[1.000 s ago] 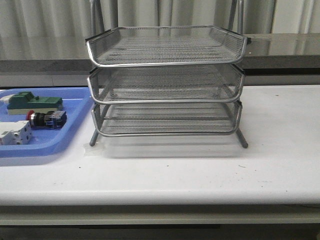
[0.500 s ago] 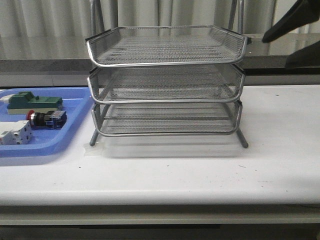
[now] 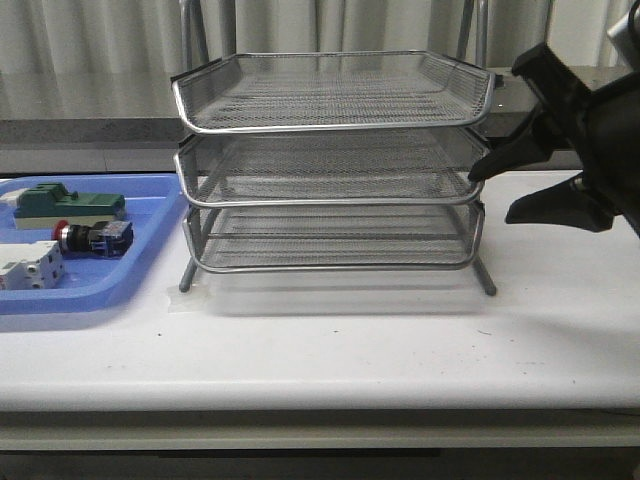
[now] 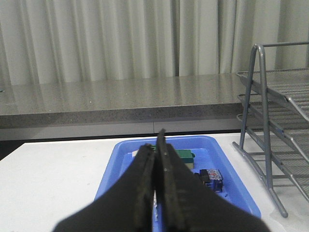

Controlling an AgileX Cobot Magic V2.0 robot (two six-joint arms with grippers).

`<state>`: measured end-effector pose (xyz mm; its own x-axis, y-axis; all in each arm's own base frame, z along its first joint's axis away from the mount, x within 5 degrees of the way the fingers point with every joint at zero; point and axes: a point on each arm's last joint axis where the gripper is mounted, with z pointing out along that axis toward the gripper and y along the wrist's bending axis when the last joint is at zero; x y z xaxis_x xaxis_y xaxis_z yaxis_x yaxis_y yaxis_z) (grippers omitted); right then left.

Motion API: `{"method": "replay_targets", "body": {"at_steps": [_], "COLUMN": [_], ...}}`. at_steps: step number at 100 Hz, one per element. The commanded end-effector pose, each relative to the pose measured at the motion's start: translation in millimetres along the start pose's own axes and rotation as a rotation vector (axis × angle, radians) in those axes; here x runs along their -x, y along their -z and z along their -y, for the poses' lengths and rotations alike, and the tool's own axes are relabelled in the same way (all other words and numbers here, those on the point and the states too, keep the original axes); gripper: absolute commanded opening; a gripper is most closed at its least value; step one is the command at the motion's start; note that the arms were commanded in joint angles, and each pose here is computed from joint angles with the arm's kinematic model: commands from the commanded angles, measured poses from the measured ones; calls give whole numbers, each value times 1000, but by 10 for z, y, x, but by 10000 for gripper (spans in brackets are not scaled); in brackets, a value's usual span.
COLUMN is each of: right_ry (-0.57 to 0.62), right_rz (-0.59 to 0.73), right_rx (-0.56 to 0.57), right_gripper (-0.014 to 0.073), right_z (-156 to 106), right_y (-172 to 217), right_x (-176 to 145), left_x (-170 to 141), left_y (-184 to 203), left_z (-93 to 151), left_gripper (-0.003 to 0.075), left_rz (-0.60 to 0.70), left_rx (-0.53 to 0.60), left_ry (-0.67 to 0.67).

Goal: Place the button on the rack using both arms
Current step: 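Hook the middle rack tier with the right gripper and pull it toward the robot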

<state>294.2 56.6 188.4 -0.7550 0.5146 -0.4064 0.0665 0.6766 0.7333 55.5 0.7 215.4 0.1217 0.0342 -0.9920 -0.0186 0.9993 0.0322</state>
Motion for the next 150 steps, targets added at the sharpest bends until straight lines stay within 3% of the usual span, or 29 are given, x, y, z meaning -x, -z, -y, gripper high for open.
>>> {"method": "replay_targets", "body": {"at_steps": [1, 39, 46, 65, 79, 108, 150], "right_ry": [-21, 4, 1, -11, -7, 42, 43], "right_rz": [56, 45, 45, 30, 17, -62, -130], "right_rx": [125, 162, 154, 145, 137, 142, 78], "right_gripper": [392, 383, 334, 102, 0, -50, -62], "right_z": [-199, -325, -310, -259, -232, -183, 44], "right_y": [-15, -255, -271, -326, -349, -328, 191], "right_x": [117, 255, 258, 238, 222, 70, -602], "left_x": [-53, -53, -53, -53, -53, -53, -53], "left_y": [21, 21, 21, 21, 21, 21, 21], "left_z": [5, 5, 5, 5, 5, 5, 5], "left_gripper": [-20, -20, -20, -20, -20, -20, -20], "left_rz": [65, 65, 65, 65, 65, 65, 65], "left_rx": [-2, -2, -2, -2, -2, -2, -2], "left_ry": [8, 8, 8, 8, 8, 8, 8]}}
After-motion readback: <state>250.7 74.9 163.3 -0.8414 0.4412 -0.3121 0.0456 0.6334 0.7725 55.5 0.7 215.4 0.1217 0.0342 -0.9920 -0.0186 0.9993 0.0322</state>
